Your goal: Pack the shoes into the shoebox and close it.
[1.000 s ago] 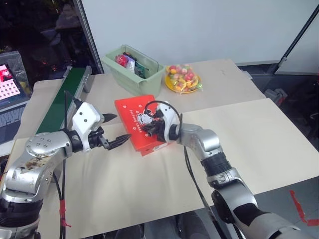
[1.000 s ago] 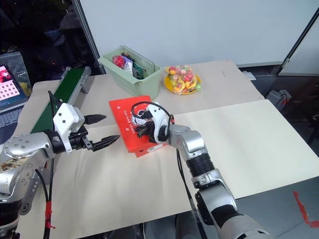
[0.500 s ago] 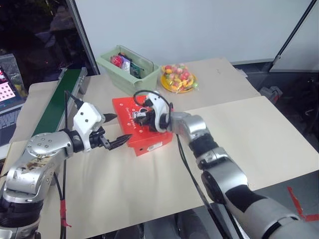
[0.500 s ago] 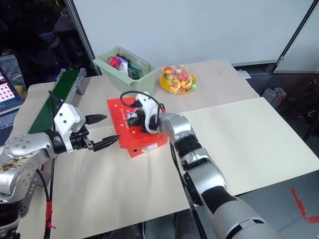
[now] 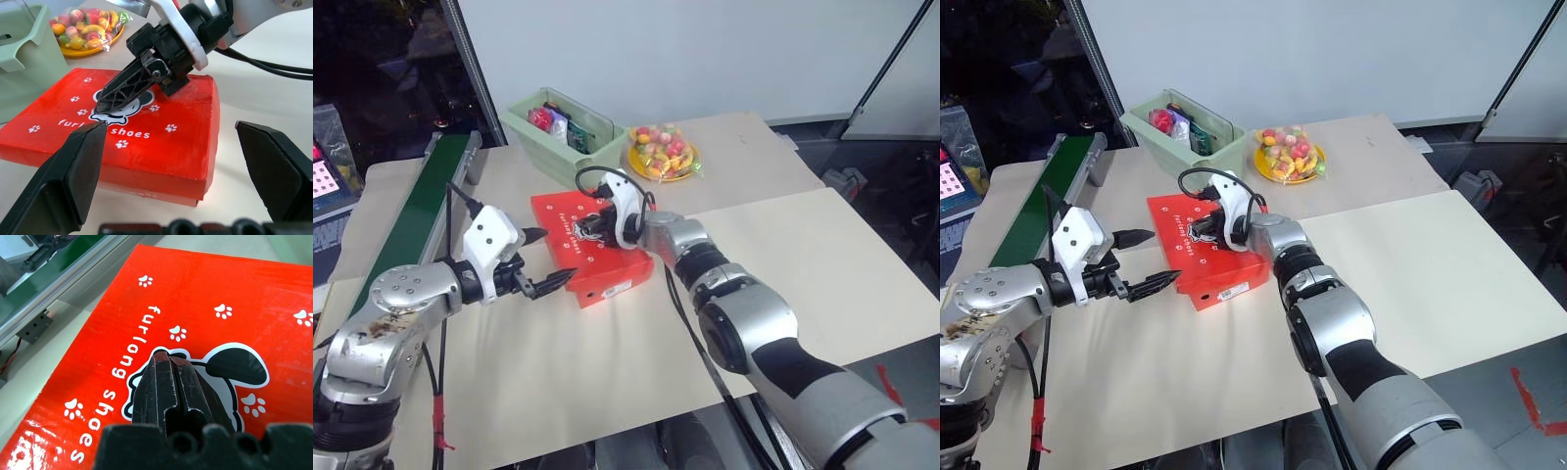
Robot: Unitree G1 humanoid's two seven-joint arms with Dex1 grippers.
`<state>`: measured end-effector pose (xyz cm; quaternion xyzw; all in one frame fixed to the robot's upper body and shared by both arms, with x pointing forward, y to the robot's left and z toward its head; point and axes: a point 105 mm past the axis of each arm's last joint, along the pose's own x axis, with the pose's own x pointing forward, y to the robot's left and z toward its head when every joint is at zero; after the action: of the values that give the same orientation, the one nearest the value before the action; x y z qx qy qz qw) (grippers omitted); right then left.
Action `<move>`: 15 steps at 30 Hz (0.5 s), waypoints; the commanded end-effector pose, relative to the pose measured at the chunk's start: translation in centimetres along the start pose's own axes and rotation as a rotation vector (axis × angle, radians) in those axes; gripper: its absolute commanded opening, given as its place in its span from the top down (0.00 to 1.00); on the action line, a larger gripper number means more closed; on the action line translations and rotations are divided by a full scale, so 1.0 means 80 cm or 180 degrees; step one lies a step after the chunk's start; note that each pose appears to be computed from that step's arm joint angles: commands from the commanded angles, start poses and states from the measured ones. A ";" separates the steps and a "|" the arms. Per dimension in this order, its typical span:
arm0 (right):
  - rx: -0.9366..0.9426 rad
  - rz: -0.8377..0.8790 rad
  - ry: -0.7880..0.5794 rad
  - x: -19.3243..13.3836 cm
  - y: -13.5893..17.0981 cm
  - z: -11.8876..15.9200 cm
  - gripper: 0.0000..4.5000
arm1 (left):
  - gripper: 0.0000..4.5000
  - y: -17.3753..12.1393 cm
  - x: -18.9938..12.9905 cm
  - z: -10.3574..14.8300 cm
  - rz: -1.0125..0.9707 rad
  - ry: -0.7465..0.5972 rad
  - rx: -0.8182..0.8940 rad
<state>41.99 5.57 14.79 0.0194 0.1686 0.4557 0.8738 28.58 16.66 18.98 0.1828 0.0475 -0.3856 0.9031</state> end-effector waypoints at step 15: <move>-0.0258 0.0195 0.0580 0.017 0.027 -0.066 1.00 | 0.00 -0.016 -0.019 0.008 0.0175 -0.0034 -0.0005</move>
<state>41.06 7.02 13.85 -0.0382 0.1659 0.4784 0.8615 26.89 16.73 18.19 0.1694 0.0650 -0.3675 0.9121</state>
